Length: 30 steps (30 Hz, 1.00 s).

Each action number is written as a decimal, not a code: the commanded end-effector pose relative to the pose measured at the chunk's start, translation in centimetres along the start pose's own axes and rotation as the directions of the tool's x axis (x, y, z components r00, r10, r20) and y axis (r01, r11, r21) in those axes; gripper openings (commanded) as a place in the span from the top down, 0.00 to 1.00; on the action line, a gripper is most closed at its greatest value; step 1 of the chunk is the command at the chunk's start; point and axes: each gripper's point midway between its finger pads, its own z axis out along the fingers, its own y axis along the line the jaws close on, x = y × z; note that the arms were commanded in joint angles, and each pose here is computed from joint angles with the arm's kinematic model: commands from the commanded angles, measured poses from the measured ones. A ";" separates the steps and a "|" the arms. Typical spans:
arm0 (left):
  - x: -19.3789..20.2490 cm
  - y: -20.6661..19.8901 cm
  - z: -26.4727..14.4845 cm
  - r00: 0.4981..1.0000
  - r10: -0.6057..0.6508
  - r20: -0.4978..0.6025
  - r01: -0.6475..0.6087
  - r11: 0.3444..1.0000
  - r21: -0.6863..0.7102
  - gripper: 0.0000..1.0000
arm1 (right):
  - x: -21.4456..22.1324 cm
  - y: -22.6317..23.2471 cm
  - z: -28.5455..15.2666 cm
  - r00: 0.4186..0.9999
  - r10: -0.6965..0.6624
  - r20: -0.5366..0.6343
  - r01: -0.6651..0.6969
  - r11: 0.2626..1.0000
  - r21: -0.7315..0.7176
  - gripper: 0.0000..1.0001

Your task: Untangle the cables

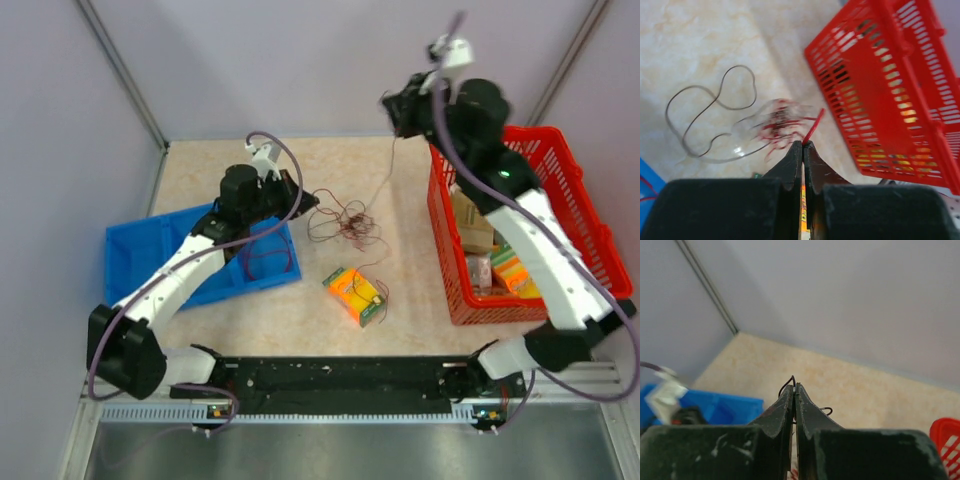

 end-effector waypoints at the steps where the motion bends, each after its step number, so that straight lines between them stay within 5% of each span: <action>1: -3.9 -7.1 -4.0 0.993 0.080 0.089 -0.098 0.972 0.215 1.00 | 12.4 -2.6 4.4 0.945 0.018 -0.327 0.017 0.994 0.103 1.00; 5: -6.2 -10.4 -6.2 0.987 0.071 0.142 -0.111 0.950 0.294 1.00 | 17.5 -4.5 5.3 0.889 -0.005 -0.458 0.091 0.982 0.166 0.97; 8: -8.5 -12.8 -7.5 0.976 0.070 0.208 -0.140 0.928 0.345 1.00 | 20.5 -5.3 4.7 0.826 0.018 -0.563 0.114 0.974 0.197 0.60; 11: -9.6 -13.4 -7.9 0.973 0.058 0.222 -0.133 0.932 0.337 1.00 | 22.0 -3.7 2.8 0.789 0.051 -0.612 0.044 0.989 0.140 0.44; 15: -10.4 -13.9 -8.4 0.968 0.050 0.245 -0.134 0.931 0.339 1.00 | 22.1 -1.9 0.0 0.832 0.084 -0.548 -0.059 0.996 0.062 0.32; 20: -10.2 -14.5 -8.6 0.972 0.034 0.231 -0.121 0.920 0.372 1.00 | 22.8 2.4 -2.4 0.866 0.117 -0.486 -0.225 0.959 -0.170 0.30; 30: -10.0 -16.4 -10.4 0.976 -0.009 0.218 -0.095 0.881 0.464 1.00 | 22.5 6.0 -0.5 0.889 0.252 -0.382 -0.384 0.865 -0.322 0.32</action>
